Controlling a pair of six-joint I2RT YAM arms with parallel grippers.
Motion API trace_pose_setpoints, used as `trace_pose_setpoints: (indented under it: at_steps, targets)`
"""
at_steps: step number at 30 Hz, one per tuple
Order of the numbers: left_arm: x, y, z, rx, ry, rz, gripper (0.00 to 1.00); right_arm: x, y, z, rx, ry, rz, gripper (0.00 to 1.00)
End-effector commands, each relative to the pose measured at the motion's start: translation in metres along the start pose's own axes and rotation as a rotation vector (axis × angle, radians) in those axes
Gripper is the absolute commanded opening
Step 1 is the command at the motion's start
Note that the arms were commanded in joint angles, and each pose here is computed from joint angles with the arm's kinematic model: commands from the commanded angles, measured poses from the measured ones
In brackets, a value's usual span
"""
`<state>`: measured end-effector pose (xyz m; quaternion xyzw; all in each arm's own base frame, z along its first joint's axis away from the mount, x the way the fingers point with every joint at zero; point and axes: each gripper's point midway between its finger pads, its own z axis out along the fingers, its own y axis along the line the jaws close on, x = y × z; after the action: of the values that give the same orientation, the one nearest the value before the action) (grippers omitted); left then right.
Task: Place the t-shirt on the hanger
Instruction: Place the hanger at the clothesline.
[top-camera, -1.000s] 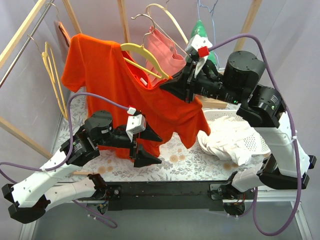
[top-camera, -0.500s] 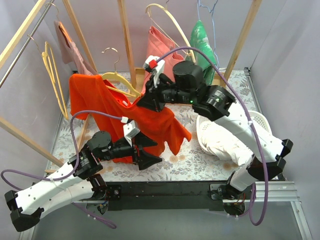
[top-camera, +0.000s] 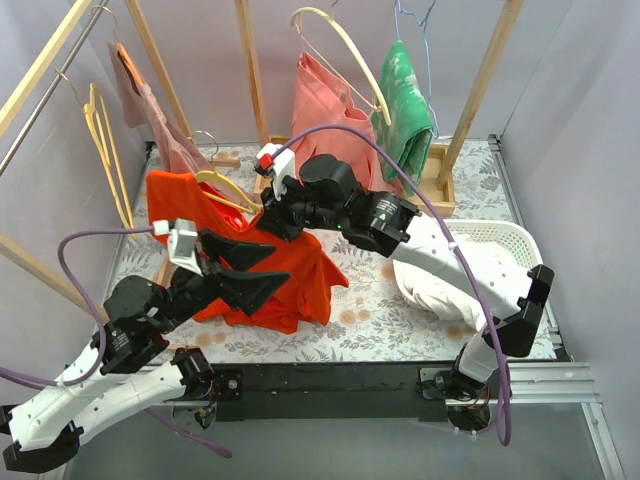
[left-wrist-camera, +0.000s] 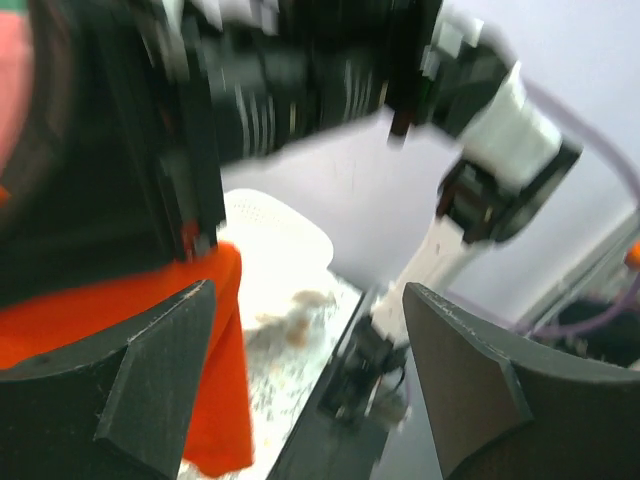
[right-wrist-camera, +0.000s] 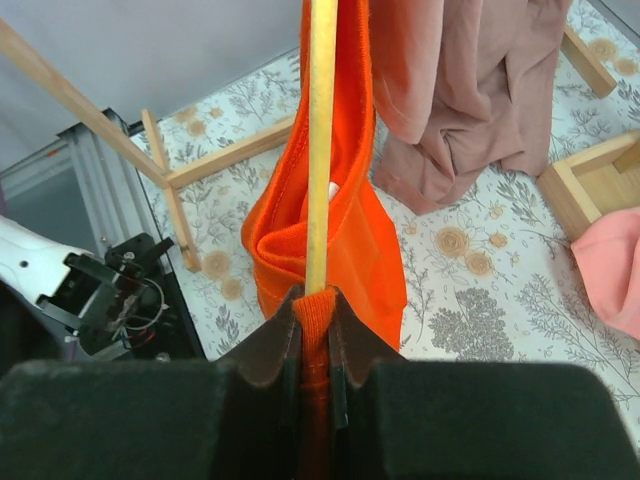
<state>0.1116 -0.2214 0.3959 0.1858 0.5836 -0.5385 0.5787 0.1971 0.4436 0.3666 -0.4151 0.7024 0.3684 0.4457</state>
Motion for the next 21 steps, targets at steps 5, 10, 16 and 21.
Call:
trace_pose_setpoints:
  at_steps: [5,10,16,21]
  targets:
    - [-0.057,0.017,-0.003,-0.183,-0.222,-0.186,0.72,-0.051,0.0,-0.04,0.015,-0.306,-0.035,0.01]
    - [-0.074,0.046,-0.009,-0.348,-0.339,-0.288,0.71,-0.064,0.006,-0.059,-0.002,-0.397,-0.027,0.01]
    - [-0.082,0.054,0.011,-0.382,-0.399,-0.343,0.7,-0.06,0.009,-0.056,-0.025,-0.392,-0.015,0.01]
    - [-0.089,0.055,0.02,-0.377,-0.436,-0.344,0.66,-0.057,0.009,-0.055,-0.028,-0.389,-0.01,0.01]
